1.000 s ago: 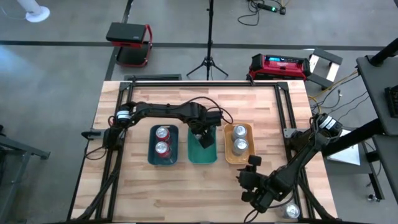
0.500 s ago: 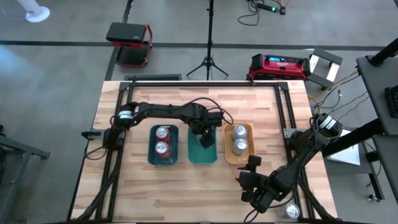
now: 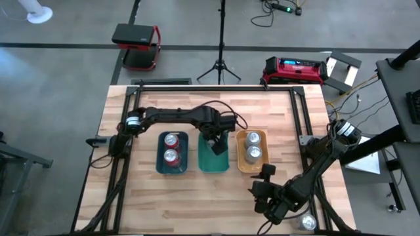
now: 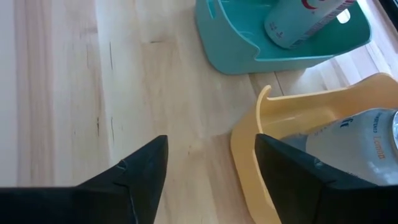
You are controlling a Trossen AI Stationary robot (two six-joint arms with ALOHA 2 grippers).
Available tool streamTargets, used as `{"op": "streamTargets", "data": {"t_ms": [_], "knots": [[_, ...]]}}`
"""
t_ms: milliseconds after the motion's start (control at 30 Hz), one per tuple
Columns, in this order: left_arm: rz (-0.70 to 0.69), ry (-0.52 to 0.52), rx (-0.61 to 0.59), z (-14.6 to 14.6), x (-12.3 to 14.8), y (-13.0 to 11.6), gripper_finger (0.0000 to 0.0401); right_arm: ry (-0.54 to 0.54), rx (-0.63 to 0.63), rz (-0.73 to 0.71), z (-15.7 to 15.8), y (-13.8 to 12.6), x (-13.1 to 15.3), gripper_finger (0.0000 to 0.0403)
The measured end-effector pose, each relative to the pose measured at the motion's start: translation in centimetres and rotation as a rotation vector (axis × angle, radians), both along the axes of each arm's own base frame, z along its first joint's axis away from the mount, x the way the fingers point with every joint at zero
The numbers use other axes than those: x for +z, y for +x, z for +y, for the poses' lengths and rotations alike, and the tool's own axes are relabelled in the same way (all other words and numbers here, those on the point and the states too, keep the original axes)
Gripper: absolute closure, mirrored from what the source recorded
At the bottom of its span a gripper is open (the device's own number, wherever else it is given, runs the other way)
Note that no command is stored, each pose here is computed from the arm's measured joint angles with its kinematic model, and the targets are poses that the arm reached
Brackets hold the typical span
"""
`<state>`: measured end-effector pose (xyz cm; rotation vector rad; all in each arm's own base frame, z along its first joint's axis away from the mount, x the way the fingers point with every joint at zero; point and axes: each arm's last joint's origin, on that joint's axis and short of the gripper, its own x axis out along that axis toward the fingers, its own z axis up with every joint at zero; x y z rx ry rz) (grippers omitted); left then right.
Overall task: Sort soda cans
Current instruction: Put the left red-silver soda can into the green bin, then put the red-silver soda can into the green bin
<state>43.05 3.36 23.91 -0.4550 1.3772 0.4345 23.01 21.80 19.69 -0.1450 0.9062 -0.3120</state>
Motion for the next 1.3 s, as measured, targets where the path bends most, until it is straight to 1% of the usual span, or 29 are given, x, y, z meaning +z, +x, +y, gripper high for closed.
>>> {"op": "streamTargets", "data": {"t_ms": [233,367,467,533,633,733,800,867,967,1067,1133,1300], "knots": [[0.023,0.002,0.000,0.1,3.6,-0.7,0.0046,0.036,0.003,0.026,0.1,0.0,-0.1,0.0143],[0.006,0.060,-0.003,0.2,6.2,-1.1,0.0046,0.028,0.014,0.031,0.1,0.0,-0.1,0.0123],[-0.044,0.081,0.001,0.1,8.6,-1.5,0.0046,0.015,0.046,0.037,0.3,0.1,0.4,0.0105],[-0.092,0.090,0.002,0.1,10.0,-1.6,0.0046,0.029,0.079,0.023,0.7,0.5,1.6,0.0090],[-0.180,0.096,-0.011,-0.4,11.6,-2.4,0.0046,0.037,0.146,-0.012,1.5,1.2,4.6,0.0065],[-0.226,0.154,-0.037,-1.5,13.4,-3.6,0.0046,0.050,0.218,-0.057,2.3,1.9,7.6,0.0043],[-0.252,0.196,-0.049,-2.4,14.4,-4.2,0.0046,0.080,0.255,-0.074,2.6,2.2,9.1,0.0035],[-0.275,0.222,-0.064,-3.5,15.1,-4.7,0.0046,0.115,0.278,-0.075,2.9,2.3,10.0,0.0034],[-0.301,0.237,-0.097,-5.7,16.1,-5.7,0.0046,0.182,0.302,-0.046,3.2,2.1,10.3,0.0035],[-0.291,0.280,-0.145,-8.6,16.4,-6.7,0.0046,0.306,0.298,0.033,3.7,1.5,10.1,0.0035],[-0.280,0.312,-0.183,-10.8,16.3,-7.2,0.0046,0.377,0.276,0.061,4.1,1.0,10.0,0.0035],[-0.291,0.385,-0.306,-15.8,16.0,-8.7,0.0046,0.451,0.182,0.106,5.0,-0.4,9.6,0.0035]]}}
